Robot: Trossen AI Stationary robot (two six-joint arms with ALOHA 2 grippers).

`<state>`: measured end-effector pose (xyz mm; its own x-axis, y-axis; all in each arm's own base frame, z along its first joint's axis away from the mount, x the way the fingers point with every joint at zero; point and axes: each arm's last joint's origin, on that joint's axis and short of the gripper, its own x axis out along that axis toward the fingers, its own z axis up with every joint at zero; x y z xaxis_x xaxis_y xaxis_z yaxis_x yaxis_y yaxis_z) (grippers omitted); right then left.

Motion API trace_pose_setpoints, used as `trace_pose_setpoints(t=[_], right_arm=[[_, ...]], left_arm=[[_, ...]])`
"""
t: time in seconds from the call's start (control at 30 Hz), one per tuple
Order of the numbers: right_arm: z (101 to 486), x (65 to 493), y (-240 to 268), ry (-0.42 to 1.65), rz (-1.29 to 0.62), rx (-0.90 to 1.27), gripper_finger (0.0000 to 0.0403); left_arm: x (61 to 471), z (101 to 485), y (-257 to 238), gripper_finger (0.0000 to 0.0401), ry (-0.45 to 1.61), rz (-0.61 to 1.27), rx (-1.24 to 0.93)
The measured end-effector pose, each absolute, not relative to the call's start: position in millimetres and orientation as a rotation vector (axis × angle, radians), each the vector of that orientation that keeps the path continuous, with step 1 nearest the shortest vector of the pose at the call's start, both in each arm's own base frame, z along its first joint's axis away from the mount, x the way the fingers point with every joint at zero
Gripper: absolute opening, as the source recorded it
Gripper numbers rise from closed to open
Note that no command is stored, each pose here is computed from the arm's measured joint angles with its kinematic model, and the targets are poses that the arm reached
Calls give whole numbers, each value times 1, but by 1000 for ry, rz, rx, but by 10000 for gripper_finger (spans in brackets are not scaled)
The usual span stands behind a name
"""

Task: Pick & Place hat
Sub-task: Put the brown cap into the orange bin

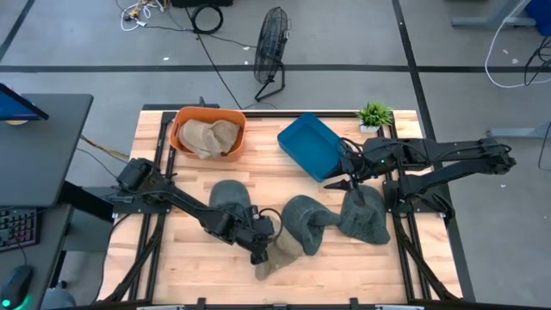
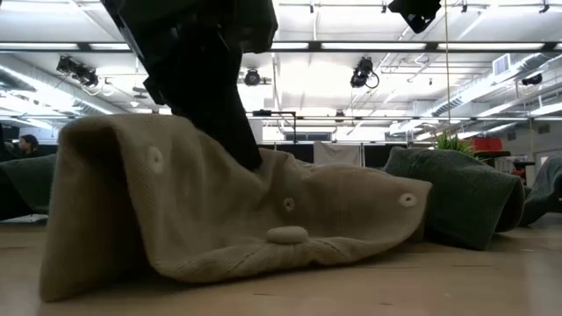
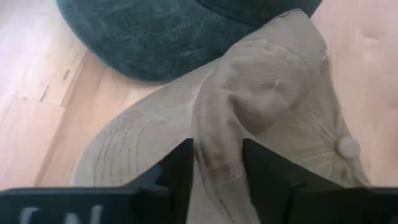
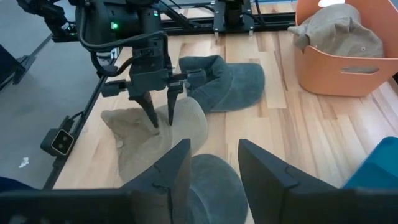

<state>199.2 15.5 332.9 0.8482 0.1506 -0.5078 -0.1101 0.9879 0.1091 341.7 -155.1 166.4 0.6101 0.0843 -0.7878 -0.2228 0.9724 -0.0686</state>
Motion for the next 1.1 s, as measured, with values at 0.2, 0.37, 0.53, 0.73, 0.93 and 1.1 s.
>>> trace_pose_setpoints(t=[0.2, 0.37, 0.53, 0.73, 0.93, 1.1], right_arm=[[333, 199, 16, 541, 137, 76, 137], [333, 199, 16, 543, 137, 76, 137], [333, 199, 15, 543, 136, 76, 137], [333, 199, 16, 536, 136, 76, 137], [334, 200, 15, 529, 137, 76, 137], [334, 200, 15, 524, 137, 76, 137]], left_arm=[[343, 169, -151, 14, 889, 210, -227], [349, 183, -153, 8, 853, 227, -313], [353, 229, -152, 7, 745, 262, -337], [331, 286, -116, 6, 763, 600, -413], [300, 329, -67, 7, 774, 882, -477], [281, 343, -28, 7, 813, 1017, -474]])
